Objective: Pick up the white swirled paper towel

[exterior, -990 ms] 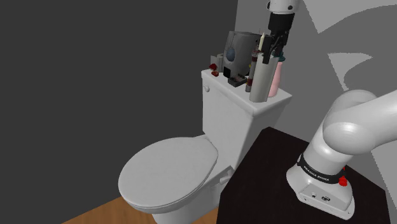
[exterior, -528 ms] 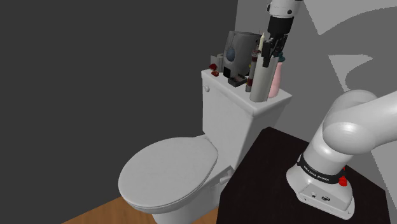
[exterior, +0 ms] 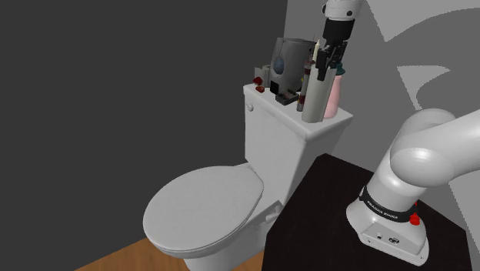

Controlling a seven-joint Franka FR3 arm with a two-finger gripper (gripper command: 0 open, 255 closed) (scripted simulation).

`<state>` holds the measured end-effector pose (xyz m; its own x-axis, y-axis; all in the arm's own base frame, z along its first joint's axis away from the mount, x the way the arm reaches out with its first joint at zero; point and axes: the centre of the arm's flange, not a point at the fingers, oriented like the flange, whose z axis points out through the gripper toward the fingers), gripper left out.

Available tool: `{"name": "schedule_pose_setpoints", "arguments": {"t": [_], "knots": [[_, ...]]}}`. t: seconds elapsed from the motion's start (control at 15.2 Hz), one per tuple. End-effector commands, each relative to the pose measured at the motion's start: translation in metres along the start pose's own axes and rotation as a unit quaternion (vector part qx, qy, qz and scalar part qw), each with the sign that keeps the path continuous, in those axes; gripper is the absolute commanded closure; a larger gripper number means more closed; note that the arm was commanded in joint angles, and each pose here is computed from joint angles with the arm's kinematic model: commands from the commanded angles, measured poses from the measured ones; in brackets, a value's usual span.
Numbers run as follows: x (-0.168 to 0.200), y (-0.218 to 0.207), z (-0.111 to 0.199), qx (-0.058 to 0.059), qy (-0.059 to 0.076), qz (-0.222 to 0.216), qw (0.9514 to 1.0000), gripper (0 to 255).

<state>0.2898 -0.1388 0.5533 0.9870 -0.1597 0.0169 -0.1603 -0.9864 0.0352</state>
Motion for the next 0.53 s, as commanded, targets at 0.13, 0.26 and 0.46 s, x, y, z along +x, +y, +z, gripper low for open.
{"name": "schedule_pose_setpoints", "arguments": {"t": [0.13,0.26,0.46], "knots": [[-0.001,0.001,-0.01,0.003,-0.012,0.0,0.9999,255],[-0.001,0.001,-0.021,0.003,-0.012,0.0,0.9999,255],[0.0,0.002,-0.037,0.003,-0.012,0.0,0.9999,255]]}}
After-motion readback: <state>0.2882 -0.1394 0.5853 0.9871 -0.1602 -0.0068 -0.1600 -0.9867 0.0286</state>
